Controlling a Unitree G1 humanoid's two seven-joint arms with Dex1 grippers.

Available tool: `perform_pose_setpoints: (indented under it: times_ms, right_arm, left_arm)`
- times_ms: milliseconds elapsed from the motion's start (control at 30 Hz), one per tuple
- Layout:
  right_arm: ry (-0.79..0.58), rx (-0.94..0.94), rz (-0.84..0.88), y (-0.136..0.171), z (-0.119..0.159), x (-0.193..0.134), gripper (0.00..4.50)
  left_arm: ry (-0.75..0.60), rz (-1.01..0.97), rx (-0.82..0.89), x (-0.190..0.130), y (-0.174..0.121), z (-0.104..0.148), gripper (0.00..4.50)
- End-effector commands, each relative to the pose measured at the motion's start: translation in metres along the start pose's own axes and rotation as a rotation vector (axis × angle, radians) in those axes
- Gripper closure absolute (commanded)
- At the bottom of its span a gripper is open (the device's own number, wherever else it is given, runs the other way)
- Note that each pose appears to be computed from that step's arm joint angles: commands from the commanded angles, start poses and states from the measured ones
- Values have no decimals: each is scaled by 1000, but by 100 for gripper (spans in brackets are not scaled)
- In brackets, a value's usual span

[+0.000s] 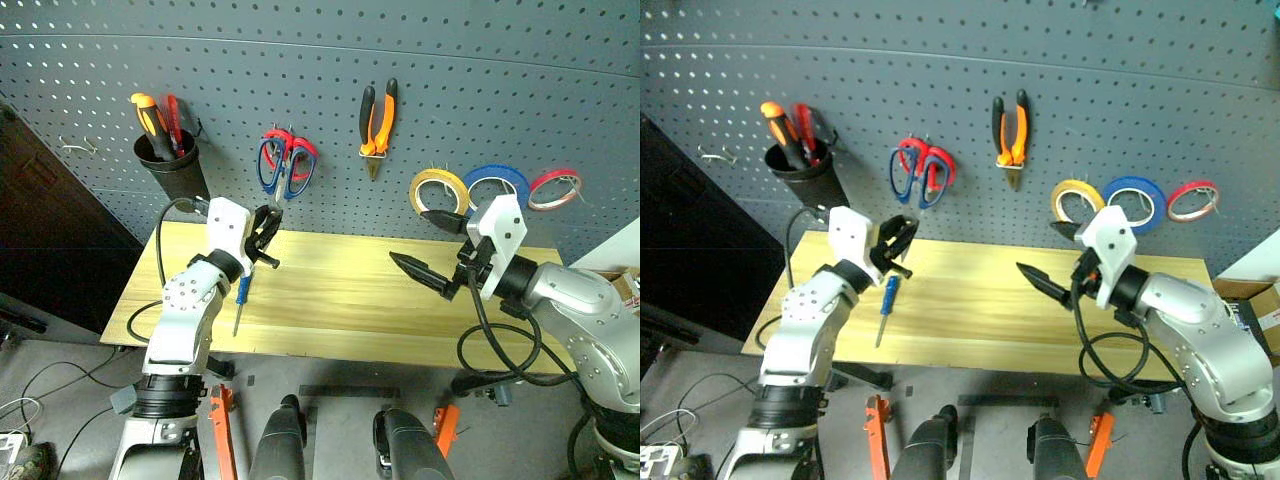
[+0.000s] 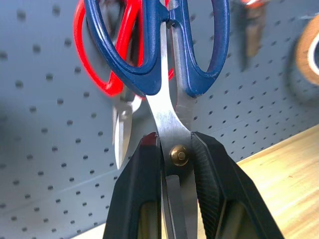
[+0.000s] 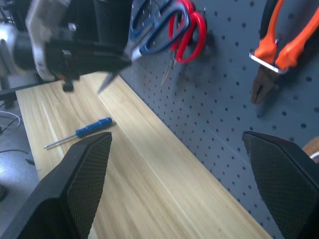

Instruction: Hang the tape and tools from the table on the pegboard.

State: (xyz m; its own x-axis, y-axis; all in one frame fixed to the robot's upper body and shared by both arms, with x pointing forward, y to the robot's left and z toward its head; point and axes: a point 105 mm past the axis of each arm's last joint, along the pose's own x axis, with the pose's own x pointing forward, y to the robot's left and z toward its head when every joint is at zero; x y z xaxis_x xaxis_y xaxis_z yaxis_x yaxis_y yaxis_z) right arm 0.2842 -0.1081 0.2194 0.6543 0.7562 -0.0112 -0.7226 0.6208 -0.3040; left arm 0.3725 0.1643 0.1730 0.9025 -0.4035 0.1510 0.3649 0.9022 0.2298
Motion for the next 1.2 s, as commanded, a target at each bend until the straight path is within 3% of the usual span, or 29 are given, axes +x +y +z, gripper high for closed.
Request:
perform_pose_setpoints:
  times_ms: [33, 267, 333, 467, 633, 800, 900, 1000, 1200]
  right_arm:
    - [-100, -45, 18, 6, 25, 4, 0]
    - [-153, -38, 60, 16, 38, 9, 0]
    - [-166, -30, 72, 19, 41, 11, 0]
    - [-152, 10, 113, 32, 34, 14, 0]
    - [-68, 85, 176, 56, 13, 17, 0]
    - [32, 165, 197, 75, -3, 28, 0]
    - [160, 221, 178, 81, -26, 35, 0]
    - [230, 223, 158, 79, -38, 36, 0]
    - [239, 208, 185, 82, -33, 40, 0]
  left_arm:
    - [-55, 36, 6, 11, 8, 13, 390]
    - [-20, -27, -29, 11, -3, 2, 390]
    - [11, -22, -12, 9, -2, -5, 313]
    - [53, -34, 38, -3, -4, -14, 205]
    - [385, 93, -61, -38, 5, -78, 58]
    - [663, 190, -101, -73, 28, -119, 58]
    - [825, 308, -150, -87, 55, -144, 58]
    - [881, 315, -174, -82, 58, -156, 58]
    - [931, 300, -254, -65, 45, -174, 58]
